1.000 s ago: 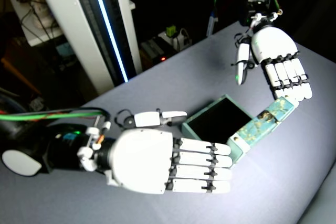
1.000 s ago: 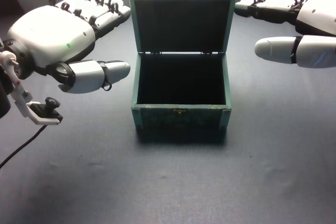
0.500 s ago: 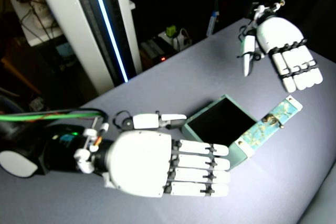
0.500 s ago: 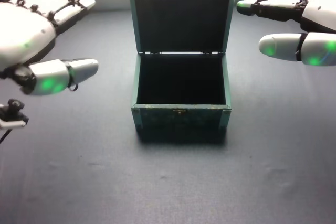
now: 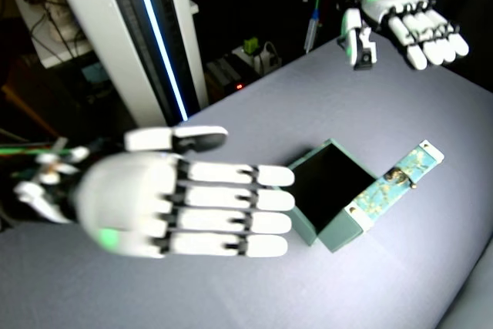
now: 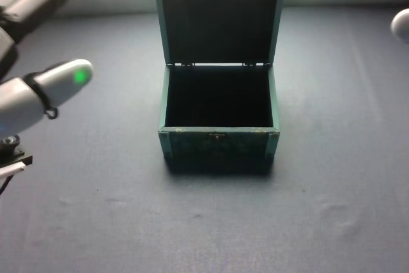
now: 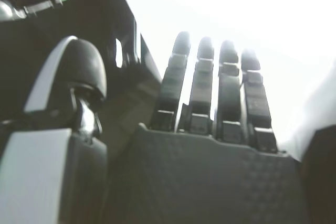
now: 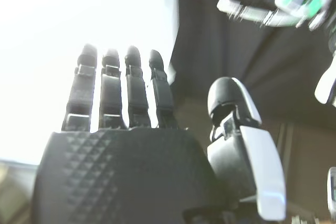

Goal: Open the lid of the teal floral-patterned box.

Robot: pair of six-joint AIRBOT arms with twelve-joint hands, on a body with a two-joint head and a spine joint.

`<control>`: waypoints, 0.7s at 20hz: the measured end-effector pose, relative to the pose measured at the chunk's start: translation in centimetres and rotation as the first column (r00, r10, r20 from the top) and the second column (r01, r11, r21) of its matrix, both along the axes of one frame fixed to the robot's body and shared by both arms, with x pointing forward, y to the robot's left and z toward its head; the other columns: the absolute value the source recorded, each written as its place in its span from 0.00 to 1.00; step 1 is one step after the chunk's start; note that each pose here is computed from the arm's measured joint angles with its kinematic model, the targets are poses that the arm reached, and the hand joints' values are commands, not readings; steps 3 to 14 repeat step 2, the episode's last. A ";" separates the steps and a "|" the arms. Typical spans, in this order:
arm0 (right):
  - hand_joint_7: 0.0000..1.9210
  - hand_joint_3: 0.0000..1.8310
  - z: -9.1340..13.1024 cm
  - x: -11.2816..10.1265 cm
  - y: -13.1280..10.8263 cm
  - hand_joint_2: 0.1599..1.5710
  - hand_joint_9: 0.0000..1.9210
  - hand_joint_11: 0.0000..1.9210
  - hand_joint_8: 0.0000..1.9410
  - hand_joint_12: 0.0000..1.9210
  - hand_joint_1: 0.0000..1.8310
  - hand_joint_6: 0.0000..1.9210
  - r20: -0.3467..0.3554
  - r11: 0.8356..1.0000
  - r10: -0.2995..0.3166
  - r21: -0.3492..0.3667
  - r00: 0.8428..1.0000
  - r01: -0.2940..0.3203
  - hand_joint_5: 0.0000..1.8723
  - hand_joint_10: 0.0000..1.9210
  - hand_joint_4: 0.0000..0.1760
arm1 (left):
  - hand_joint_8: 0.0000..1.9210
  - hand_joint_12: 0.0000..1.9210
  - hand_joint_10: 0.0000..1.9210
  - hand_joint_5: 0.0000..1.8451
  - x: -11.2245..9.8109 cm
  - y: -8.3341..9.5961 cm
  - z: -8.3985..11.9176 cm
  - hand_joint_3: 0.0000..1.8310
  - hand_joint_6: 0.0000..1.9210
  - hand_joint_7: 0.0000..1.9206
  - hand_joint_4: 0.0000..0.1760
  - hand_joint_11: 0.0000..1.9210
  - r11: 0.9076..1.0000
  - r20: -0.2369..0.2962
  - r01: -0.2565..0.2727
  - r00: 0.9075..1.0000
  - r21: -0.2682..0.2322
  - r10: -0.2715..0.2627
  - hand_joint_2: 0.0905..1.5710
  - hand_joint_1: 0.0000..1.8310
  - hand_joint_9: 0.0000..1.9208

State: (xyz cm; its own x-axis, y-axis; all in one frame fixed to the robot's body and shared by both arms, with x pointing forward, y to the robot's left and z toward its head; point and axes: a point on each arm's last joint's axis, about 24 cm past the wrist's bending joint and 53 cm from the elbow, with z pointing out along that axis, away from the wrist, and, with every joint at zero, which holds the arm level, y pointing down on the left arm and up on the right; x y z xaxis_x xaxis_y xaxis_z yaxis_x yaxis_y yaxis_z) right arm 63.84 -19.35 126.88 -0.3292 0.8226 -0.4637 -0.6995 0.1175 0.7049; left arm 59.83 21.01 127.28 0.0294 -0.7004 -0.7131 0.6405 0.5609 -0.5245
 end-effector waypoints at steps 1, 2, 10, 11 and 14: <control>0.07 0.00 0.4 -0.9 0.2 0.78 0.04 0.05 0.00 0.03 0.00 0.00 0.023 1.000 0.019 0.024 1.000 -0.020 0.12 0.00 0.05 | 0.00 0.00 0.00 0.05 -0.5 0.4 0.5 0.00 0.00 0.00 0.13 0.00 0.999 0.014 0.018 1.000 -0.043 -0.018 0.86 0.07 0.00; 0.07 0.01 0.8 -1.7 0.7 0.81 0.04 0.03 0.00 0.03 0.00 0.00 0.042 0.998 0.044 0.036 0.998 -0.045 0.12 0.00 0.11 | 0.00 0.00 0.00 0.03 -0.9 0.7 1.0 0.00 0.00 0.00 0.07 0.00 0.997 0.033 0.034 0.999 -0.073 -0.031 0.85 0.05 0.00; 0.07 0.01 0.8 -1.7 0.7 0.81 0.04 0.03 0.00 0.03 0.00 0.00 0.042 0.998 0.044 0.036 0.998 -0.045 0.12 0.00 0.11 | 0.00 0.00 0.00 0.03 -0.9 0.7 1.0 0.00 0.00 0.00 0.07 0.00 0.997 0.033 0.034 0.999 -0.073 -0.031 0.85 0.05 0.00; 0.07 0.01 0.8 -1.7 0.7 0.81 0.04 0.03 0.00 0.03 0.00 0.00 0.042 0.998 0.044 0.036 0.998 -0.045 0.12 0.00 0.11 | 0.00 0.00 0.00 0.03 -0.9 0.7 1.0 0.00 0.00 0.00 0.07 0.00 0.997 0.033 0.034 0.999 -0.073 -0.031 0.85 0.05 0.00; 0.07 0.01 0.8 -1.7 0.7 0.81 0.04 0.03 0.00 0.03 0.00 0.00 0.042 0.998 0.044 0.036 0.998 -0.045 0.12 0.00 0.11 | 0.00 0.00 0.00 0.03 -0.9 0.7 1.0 0.00 0.00 0.00 0.07 0.00 0.997 0.033 0.034 0.999 -0.073 -0.031 0.85 0.05 0.00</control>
